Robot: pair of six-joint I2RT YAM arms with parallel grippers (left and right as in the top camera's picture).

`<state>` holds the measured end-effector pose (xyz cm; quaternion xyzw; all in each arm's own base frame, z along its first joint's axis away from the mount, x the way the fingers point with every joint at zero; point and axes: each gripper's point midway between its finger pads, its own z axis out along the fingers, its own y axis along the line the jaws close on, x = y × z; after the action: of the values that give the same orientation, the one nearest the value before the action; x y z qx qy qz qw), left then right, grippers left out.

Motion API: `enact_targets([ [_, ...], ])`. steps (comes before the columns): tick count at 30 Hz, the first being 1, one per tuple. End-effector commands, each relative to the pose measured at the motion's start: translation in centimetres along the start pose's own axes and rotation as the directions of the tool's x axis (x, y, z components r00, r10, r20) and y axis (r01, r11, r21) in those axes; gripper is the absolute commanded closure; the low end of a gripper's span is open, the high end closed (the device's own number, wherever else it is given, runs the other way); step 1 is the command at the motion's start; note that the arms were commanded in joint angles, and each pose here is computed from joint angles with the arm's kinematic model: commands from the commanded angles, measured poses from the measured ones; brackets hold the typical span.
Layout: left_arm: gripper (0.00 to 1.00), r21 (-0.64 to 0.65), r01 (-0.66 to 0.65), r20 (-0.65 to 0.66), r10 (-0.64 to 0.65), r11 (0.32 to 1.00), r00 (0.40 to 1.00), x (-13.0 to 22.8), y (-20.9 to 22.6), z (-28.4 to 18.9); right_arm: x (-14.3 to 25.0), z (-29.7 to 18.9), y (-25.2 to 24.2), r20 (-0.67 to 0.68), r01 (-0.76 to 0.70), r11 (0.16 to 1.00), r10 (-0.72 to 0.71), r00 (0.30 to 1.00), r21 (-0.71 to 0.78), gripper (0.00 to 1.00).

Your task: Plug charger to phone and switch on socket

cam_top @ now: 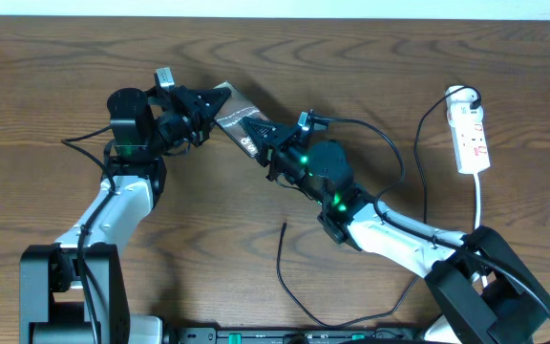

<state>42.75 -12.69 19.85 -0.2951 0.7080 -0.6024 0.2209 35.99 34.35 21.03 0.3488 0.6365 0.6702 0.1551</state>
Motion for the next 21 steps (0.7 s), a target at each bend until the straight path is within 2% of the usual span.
enact_targets([
  [1,0.93,0.019,-0.053,0.014,0.053,0.998,0.999,-0.1,-0.9,-0.2,1.1,0.2,0.9,-0.023,0.002,1.0,-0.002,1.0,-0.022,0.99],
  [7,0.93,0.019,-0.054,0.013,0.053,0.998,0.998,-0.1,-0.9,-0.2,1.0,0.2,0.9,-0.018,0.002,1.0,-0.002,1.0,-0.024,0.97],
  [8,0.93,0.019,-0.054,0.013,0.053,0.998,0.998,-0.1,-0.9,-0.2,1.0,0.2,1.0,-0.016,0.002,1.0,-0.003,1.0,-0.024,0.91],
  [9,0.92,0.019,-0.054,0.013,0.054,0.998,0.998,-0.1,-0.9,-0.2,0.9,0.2,1.0,-0.014,0.002,1.0,-0.003,1.0,-0.025,0.8],
  [12,0.93,0.019,-0.055,0.014,0.054,0.998,0.998,-0.1,-0.9,-0.2,0.7,0.2,1.0,-0.002,0.003,1.0,-0.003,1.0,-0.028,0.31],
  [14,0.92,0.019,-0.061,0.018,0.061,0.998,0.998,-0.2,-0.9,-0.3,0.5,0.2,1.1,0.002,0.002,1.0,-0.002,1.0,-0.029,0.1],
  [16,0.93,0.019,-0.065,0.027,0.064,0.998,0.998,-0.6,-0.9,-0.6,0.2,0.1,1.2,0.009,0.003,1.0,-0.002,1.0,-0.031,0.01],
  [21,0.93,0.019,-0.063,0.07,0.061,0.998,0.996,-2.5,-0.7,-1.9,-0.4,0.0,1.7,0.007,0.078,0.996,-0.078,0.997,-0.045,0.01],
])
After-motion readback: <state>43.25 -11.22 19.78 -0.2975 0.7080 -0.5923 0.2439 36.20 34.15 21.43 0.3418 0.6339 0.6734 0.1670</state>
